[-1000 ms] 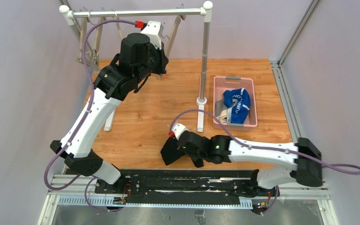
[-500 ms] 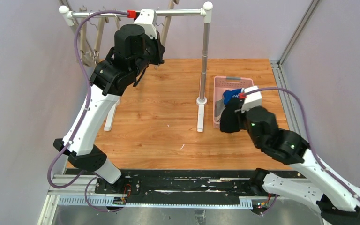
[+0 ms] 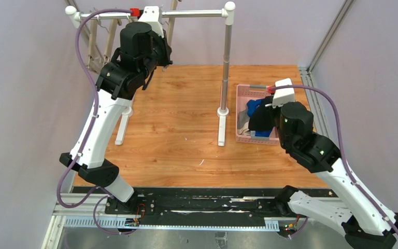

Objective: Remove the underwear clipped to the hanger

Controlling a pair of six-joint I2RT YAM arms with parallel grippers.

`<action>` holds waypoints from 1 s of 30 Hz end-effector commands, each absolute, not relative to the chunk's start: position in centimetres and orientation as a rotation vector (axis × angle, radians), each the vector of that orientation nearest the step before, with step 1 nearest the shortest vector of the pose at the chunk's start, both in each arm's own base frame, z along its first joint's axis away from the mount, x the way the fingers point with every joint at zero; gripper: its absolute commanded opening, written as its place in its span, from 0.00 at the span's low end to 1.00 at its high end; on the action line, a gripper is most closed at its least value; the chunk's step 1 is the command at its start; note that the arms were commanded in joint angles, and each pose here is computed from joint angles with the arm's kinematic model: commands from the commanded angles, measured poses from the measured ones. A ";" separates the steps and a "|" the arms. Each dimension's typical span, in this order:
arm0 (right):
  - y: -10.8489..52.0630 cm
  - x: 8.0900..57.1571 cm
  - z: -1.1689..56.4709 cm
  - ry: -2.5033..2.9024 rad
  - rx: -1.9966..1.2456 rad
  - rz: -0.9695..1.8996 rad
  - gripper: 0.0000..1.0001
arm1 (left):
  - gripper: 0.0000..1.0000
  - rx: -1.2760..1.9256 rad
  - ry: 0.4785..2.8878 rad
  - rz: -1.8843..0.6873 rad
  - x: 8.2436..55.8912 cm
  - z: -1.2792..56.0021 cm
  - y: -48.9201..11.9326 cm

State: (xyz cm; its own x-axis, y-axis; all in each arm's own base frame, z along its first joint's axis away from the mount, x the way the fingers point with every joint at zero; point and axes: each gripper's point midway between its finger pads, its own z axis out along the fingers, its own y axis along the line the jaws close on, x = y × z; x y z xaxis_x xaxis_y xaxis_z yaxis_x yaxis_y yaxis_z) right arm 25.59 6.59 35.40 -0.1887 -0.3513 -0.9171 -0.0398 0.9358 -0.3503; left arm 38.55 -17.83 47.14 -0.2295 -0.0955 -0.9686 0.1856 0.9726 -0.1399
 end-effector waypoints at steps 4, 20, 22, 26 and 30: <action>4.4 28.5 35.5 1.743 -0.257 -0.301 0.01 | 0.00 0.008 1.723 -0.256 40.3 49.0 -16.0; 4.2 34.3 31.3 1.861 -0.212 -0.108 0.01 | 0.37 -0.037 1.741 -0.194 42.8 47.5 -14.5; 4.5 34.8 30.8 1.871 -0.214 -0.092 0.01 | 0.40 -0.036 1.742 -0.196 42.5 47.4 -14.4; 5.1 35.6 30.2 1.884 -0.224 -0.061 0.01 | 0.43 -0.022 1.735 -0.208 41.2 47.7 -14.0; 5.2 36.4 29.4 1.904 -0.226 -0.065 0.01 | 0.47 -0.009 1.716 -0.215 39.2 47.7 -13.3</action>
State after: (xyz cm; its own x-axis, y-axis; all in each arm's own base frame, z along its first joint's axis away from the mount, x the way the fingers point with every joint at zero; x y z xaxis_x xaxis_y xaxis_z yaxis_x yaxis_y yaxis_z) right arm 35.31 5.04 28.74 -0.3522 -0.2204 -0.9096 -0.1289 0.9740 -0.1861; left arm 41.60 -14.62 44.72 -0.2516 -0.1012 -0.9625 0.1014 0.9863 -0.1302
